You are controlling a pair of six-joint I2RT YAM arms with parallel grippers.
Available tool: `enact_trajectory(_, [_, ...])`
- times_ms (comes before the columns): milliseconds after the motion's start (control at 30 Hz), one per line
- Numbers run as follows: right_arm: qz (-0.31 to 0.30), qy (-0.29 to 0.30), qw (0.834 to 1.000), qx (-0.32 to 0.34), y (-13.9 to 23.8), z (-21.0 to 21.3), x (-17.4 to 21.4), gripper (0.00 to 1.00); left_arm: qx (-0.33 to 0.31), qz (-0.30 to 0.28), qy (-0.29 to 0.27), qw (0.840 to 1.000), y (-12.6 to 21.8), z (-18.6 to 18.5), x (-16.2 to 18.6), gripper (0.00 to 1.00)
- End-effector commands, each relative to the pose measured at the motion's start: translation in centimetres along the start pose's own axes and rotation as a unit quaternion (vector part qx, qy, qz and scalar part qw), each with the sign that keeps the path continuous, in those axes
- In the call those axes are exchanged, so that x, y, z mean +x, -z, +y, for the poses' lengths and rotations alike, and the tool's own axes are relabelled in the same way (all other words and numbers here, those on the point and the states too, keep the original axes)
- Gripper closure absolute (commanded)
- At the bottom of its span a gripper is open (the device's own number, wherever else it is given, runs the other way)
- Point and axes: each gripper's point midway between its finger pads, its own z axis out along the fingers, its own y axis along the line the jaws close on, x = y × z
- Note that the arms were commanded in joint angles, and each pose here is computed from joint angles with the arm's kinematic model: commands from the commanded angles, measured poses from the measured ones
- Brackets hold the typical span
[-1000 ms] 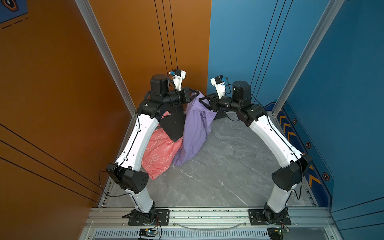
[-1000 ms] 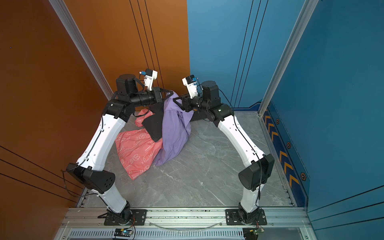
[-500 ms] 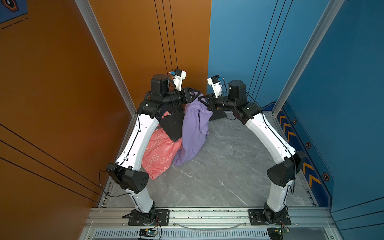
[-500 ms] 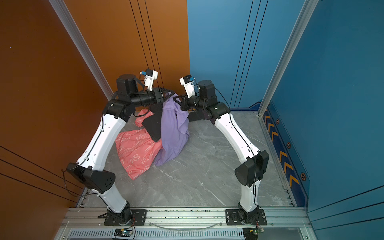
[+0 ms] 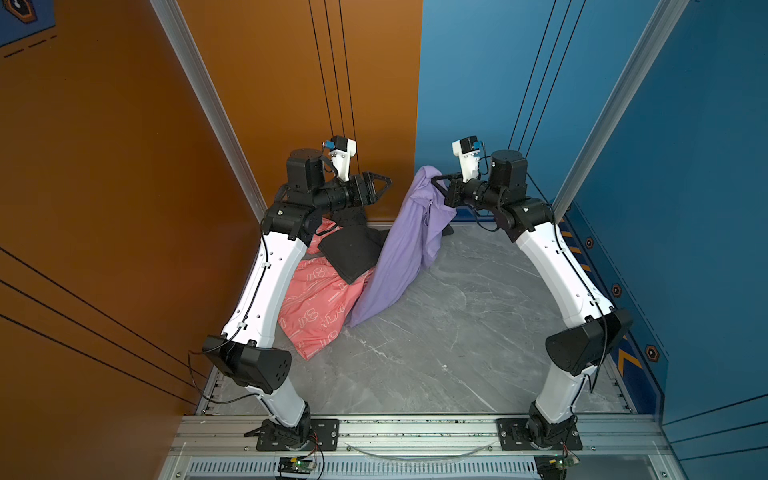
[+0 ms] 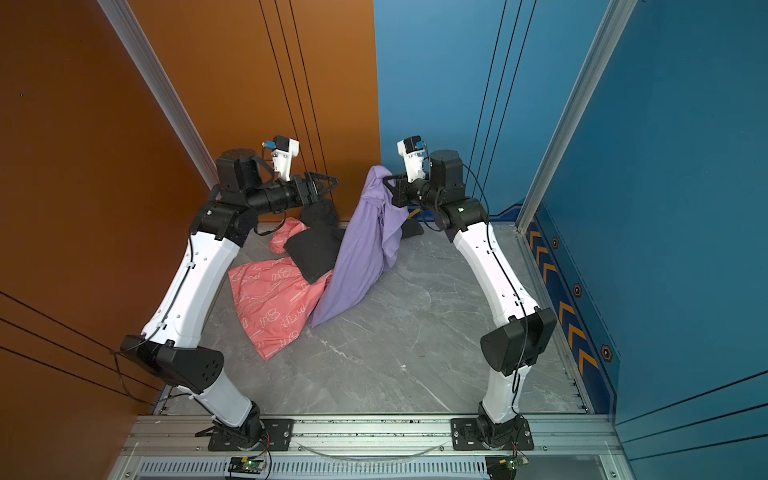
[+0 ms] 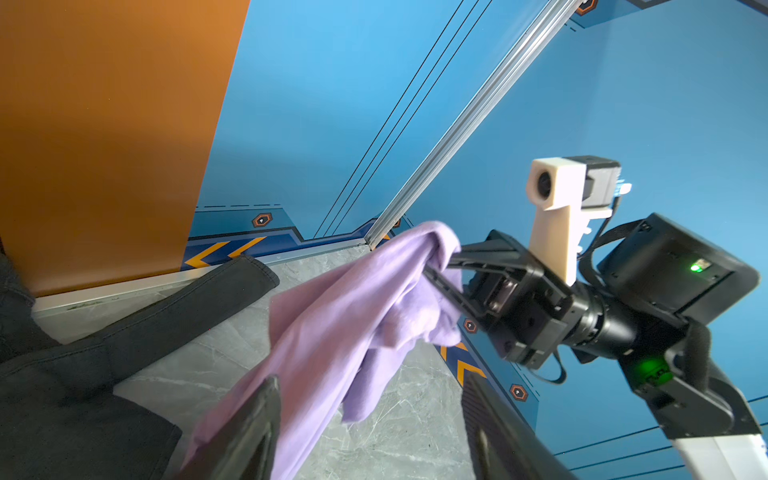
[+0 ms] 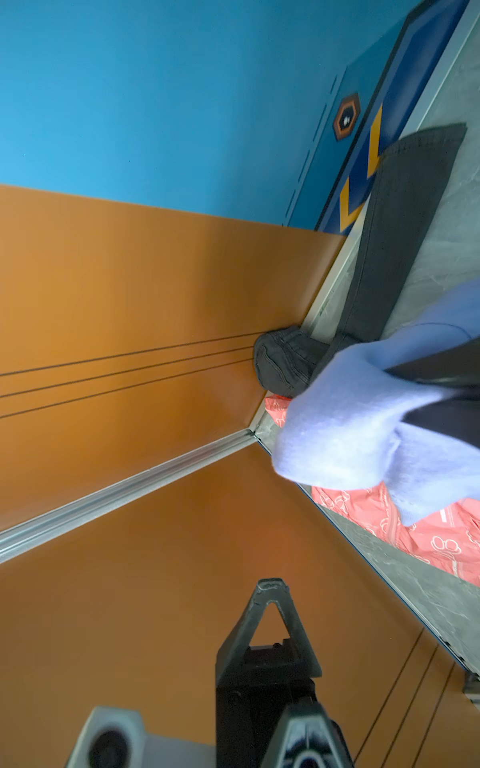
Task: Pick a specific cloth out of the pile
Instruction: 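Grasp the lavender shirt with the right gripper, release left, carry it away from the pile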
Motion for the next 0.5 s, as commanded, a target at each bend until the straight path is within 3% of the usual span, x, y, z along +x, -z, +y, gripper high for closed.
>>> enact_trajectory(0, [-0.054, 0.027, 0.997, 0.044, 4.2, -1.6, -4.1, 1.0, -0.012, -0.012, -0.014, 1.0, 1.2, -0.1, -0.5, 0.26])
enact_trajectory(267, [-0.088, 0.026, 0.987, 0.135, 8.7, -8.2, -6.7, 1.0, -0.019, -0.012, -0.019, 1.0, 1.6, 0.4, -0.3, 0.15])
enact_trajectory(467, [-0.128, -0.017, 0.975, 0.182, 11.1, -12.8, -8.2, 1.0, -0.034, -0.018, -0.021, 0.999, 2.3, 0.9, -0.2, 0.02])
